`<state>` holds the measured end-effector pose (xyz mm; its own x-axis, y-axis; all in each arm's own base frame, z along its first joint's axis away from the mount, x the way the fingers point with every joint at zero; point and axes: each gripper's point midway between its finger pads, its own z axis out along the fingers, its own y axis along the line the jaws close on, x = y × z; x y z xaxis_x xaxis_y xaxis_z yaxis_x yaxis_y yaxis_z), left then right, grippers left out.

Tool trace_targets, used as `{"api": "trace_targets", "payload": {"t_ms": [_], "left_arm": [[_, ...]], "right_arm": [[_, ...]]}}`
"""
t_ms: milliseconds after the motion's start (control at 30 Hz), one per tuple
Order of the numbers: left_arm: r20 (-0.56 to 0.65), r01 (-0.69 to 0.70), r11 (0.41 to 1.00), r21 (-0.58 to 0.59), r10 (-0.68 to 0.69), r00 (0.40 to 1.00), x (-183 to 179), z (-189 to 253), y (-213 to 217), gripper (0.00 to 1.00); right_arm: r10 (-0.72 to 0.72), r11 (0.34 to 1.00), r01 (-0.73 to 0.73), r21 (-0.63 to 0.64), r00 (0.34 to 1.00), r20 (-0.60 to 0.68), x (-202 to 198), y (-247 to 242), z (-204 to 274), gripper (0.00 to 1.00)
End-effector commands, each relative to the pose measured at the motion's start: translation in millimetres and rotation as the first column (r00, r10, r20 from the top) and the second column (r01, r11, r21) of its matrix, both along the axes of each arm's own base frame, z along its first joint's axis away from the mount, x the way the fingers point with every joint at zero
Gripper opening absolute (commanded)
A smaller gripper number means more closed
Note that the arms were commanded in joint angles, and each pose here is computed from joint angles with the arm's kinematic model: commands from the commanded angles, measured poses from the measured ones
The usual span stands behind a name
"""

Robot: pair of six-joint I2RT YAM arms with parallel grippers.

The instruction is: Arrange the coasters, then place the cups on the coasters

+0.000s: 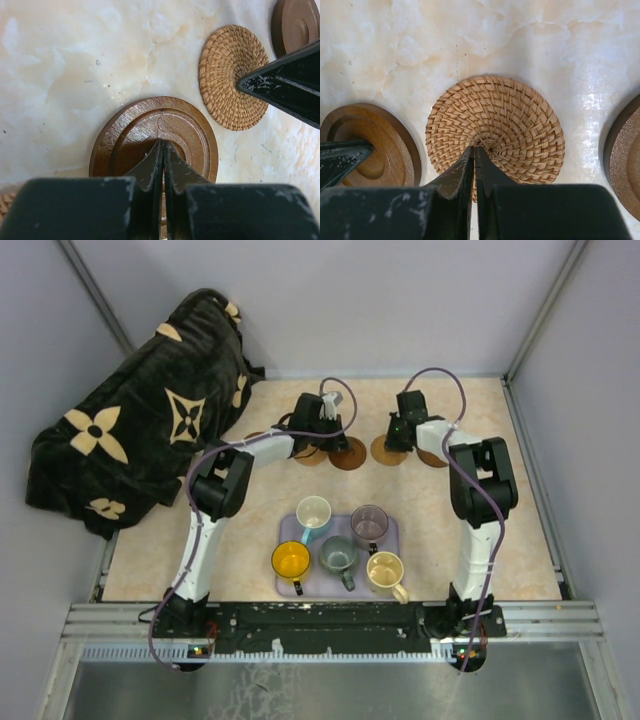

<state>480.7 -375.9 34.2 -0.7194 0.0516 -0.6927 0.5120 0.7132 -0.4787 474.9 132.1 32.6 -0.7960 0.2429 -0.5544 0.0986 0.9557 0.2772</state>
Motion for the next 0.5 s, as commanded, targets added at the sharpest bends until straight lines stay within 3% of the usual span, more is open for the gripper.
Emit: {"api": "trace_targets", "payload": {"t_ms": [0,467], "left_arm": [[-0.023,-0.033,0.999,0.01,0.033,0.999,10,-17,5,0.06],[-0.068,0.024,0.998,-0.058,-0.028,0.997,-3,-16,-6,0.06]], "right_arm": [[-0.019,0.998,0.015,-0.058,0.998,-0.06,-4,-16,-20,0.05],[0.0,0.998,-0.003,-0.058,0.999,-0.043,-3,-15,-11,0.09]]}}
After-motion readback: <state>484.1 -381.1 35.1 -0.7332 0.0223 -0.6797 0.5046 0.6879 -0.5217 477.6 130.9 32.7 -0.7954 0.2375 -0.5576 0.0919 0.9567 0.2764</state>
